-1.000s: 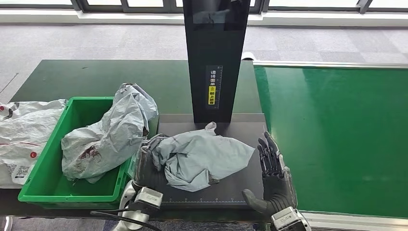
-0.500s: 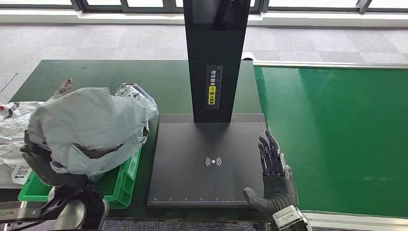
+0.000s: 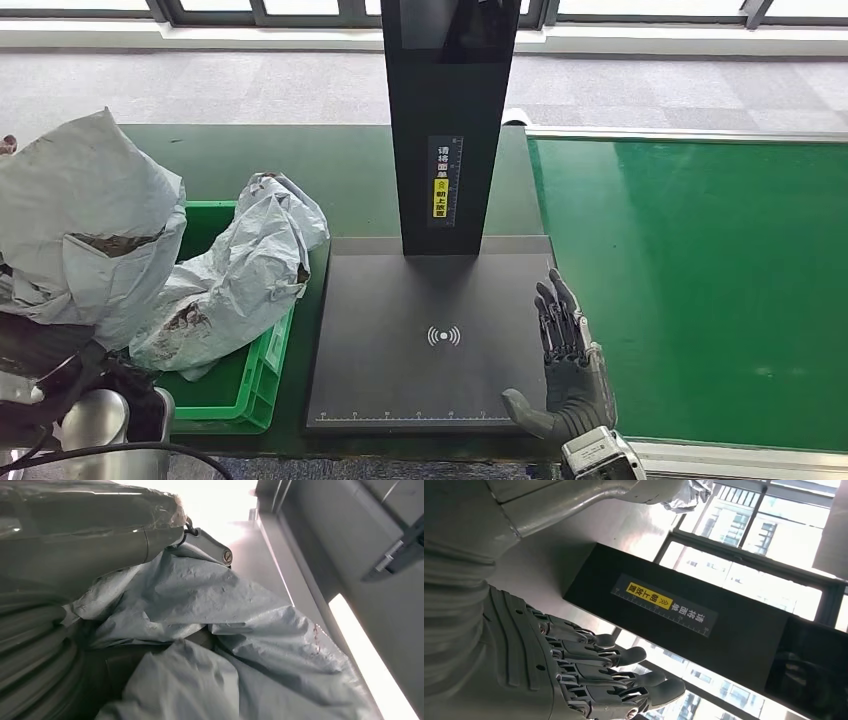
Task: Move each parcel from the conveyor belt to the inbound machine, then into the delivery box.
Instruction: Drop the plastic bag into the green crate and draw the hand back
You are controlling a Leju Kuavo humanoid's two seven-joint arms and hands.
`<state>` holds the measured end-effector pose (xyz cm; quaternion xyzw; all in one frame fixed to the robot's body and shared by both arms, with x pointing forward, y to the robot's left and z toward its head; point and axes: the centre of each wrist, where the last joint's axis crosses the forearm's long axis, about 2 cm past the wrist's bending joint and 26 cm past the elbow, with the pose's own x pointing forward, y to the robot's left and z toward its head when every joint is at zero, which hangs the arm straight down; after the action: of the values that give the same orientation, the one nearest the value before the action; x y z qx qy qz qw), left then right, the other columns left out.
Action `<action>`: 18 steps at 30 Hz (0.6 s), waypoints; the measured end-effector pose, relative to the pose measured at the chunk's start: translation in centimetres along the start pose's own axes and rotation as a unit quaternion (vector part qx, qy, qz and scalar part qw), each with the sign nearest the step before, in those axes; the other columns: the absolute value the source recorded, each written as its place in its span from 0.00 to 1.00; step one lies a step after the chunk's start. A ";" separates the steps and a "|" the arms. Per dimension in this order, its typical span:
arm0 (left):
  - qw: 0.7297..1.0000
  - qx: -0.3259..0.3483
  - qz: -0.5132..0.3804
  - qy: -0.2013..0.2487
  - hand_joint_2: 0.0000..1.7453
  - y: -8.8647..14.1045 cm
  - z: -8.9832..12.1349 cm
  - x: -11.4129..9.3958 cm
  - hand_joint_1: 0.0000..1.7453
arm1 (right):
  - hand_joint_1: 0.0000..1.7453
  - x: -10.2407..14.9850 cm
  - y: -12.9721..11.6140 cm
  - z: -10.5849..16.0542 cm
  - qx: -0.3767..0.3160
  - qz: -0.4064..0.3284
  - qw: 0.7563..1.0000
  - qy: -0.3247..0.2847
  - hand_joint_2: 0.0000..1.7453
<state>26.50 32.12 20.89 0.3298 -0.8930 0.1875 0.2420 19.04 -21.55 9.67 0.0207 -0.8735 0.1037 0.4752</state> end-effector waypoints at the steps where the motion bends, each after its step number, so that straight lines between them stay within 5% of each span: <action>1: 1.000 0.000 -0.029 0.002 1.00 0.2 0.0 -0.7 1.00 | 0.00 0.0 0.0 0.0 0.000 0.000 1.000 0.000 1.00; 9: 0.972 -0.114 -0.166 0.122 1.00 -0.6 2.7 -7.1 1.00 | 0.00 0.1 0.3 0.1 0.008 0.001 1.000 0.003 1.00; 15: 0.953 -0.159 -0.198 0.164 1.00 -2.1 3.8 -9.1 1.00 | 0.00 0.1 0.4 0.1 0.009 0.001 1.000 0.004 1.00; 16: 0.951 -0.166 -0.199 0.170 1.00 -2.3 3.9 -9.3 0.88 | 0.00 0.1 0.4 0.1 0.009 0.001 1.000 0.004 1.00; 18: 0.949 -0.177 -0.190 0.181 1.00 -2.7 4.0 -9.6 0.38 | 0.00 0.1 0.4 0.1 0.010 0.000 1.000 0.004 1.00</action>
<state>33.52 32.98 12.73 0.4061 -0.7739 0.0337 0.4847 18.84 -21.15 9.63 0.0249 -0.8704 0.1122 0.4787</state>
